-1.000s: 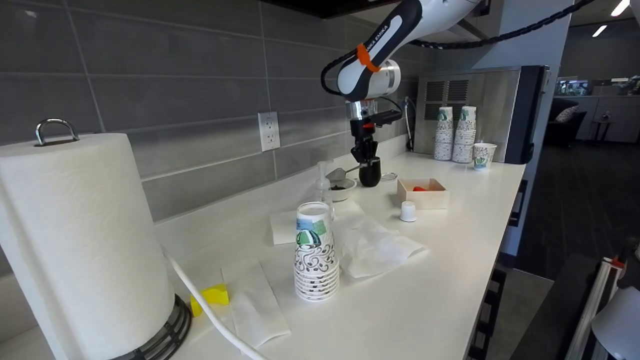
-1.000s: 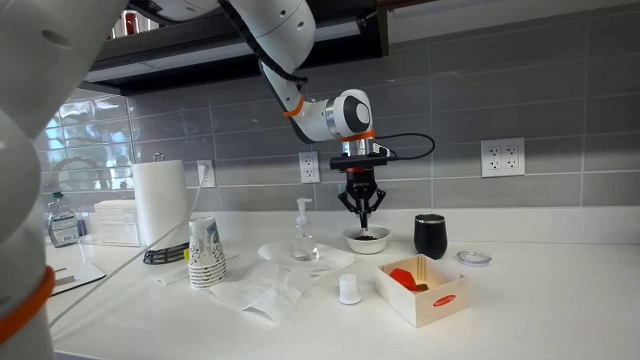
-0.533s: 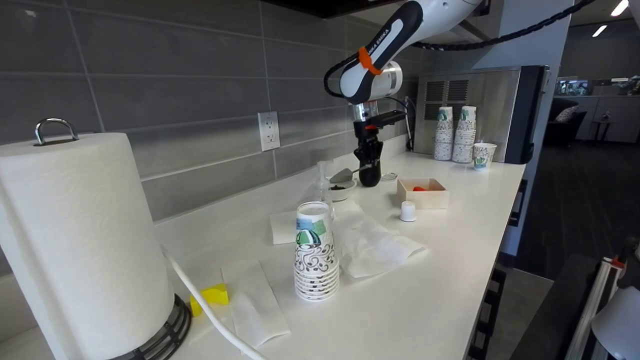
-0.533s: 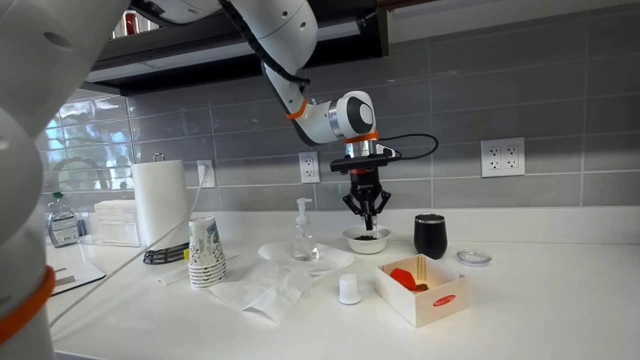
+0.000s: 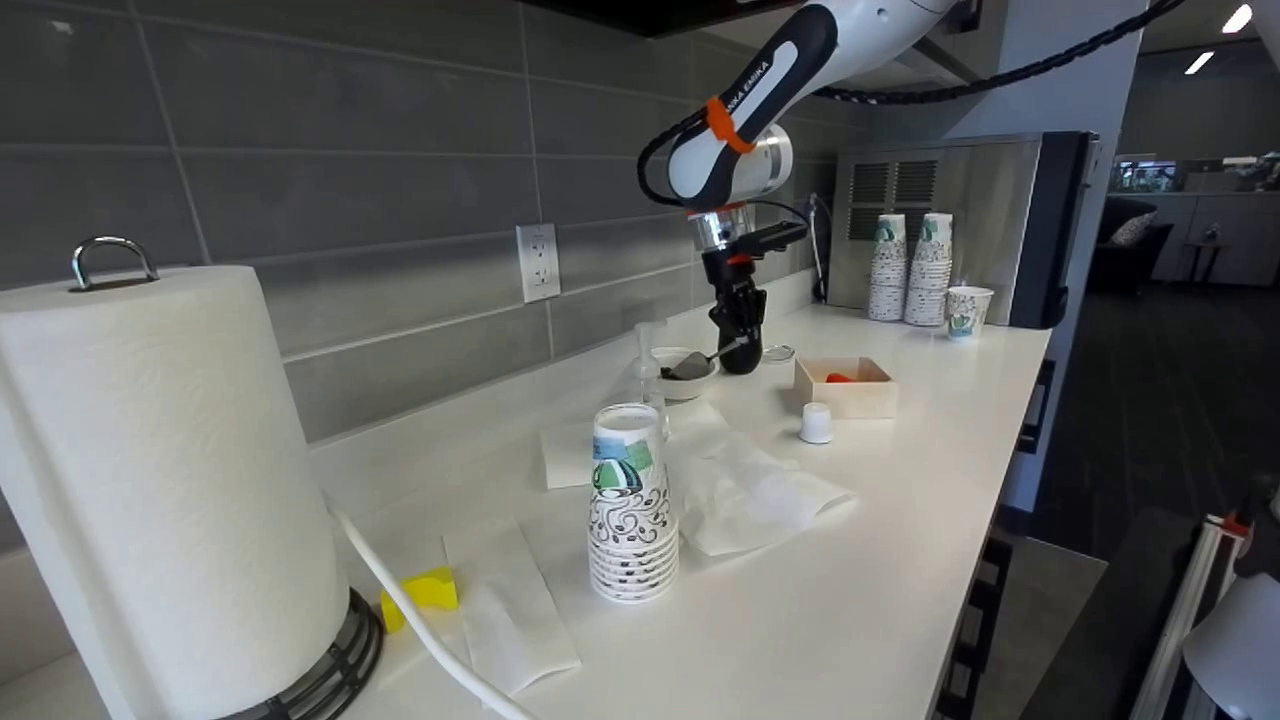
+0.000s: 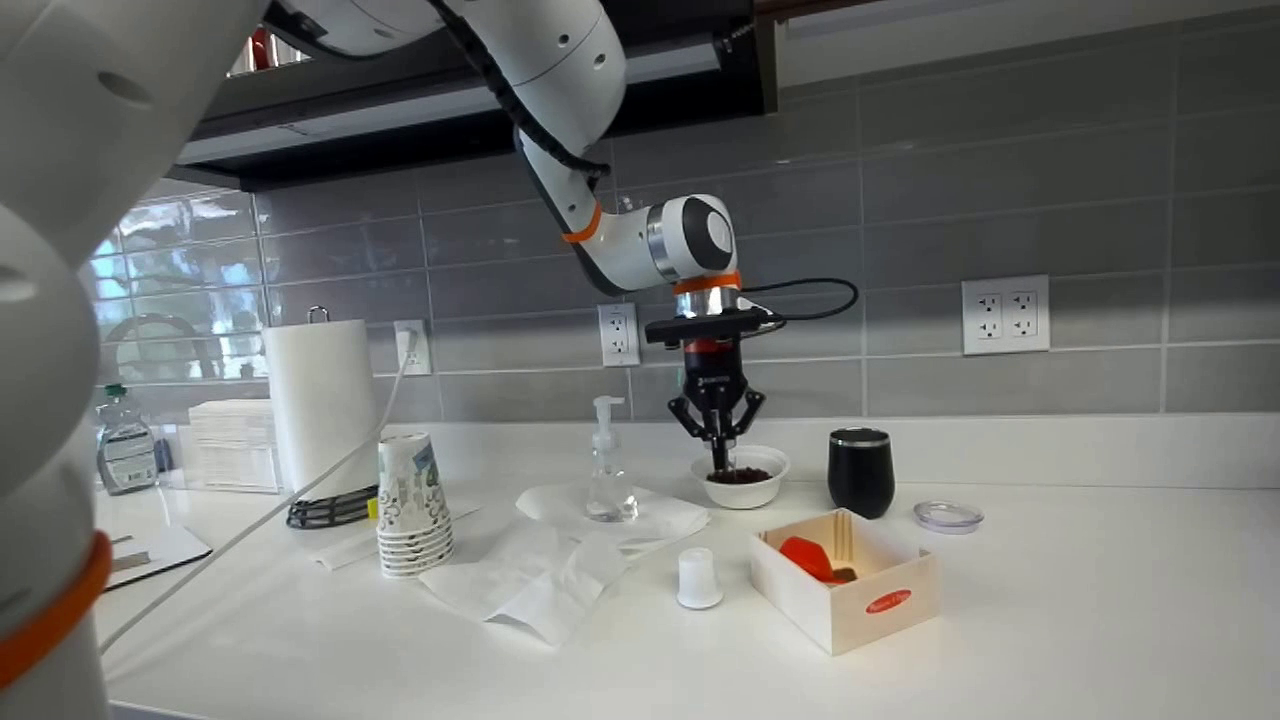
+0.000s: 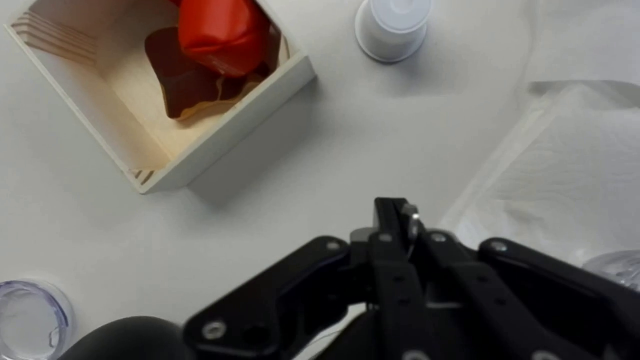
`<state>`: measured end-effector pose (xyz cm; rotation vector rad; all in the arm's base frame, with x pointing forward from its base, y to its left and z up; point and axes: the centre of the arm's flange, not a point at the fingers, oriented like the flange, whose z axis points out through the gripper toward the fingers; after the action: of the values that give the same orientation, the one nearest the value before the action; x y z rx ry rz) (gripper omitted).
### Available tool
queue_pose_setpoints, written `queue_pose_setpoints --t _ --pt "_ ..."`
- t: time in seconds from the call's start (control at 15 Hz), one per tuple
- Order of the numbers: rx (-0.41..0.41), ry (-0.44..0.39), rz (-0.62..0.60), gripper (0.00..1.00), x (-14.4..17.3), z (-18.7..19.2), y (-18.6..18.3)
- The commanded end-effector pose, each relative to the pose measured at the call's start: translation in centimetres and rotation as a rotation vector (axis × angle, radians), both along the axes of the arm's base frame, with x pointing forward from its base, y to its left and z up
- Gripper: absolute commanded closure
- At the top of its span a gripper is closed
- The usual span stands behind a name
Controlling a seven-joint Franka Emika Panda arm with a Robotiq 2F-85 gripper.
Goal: Use the spatula to stir the contents in the white bowl.
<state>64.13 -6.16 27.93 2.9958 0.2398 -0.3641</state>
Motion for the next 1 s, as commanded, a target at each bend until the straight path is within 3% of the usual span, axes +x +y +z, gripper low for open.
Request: queue_pose_setpoints --t 0.0,0.2,0.33,0.93 --pt "0.069 -0.002 0.056 0.99 0.6 0.7 0.6" --pt "0.106 -0.037 0.056 0.99 0.7 1.0 0.5" --pt "0.085 -0.047 0.017 0.99 0.9 0.8 0.1" --pt "-0.095 -0.078 -0.176 0.99 1.5 -0.8 -1.6"
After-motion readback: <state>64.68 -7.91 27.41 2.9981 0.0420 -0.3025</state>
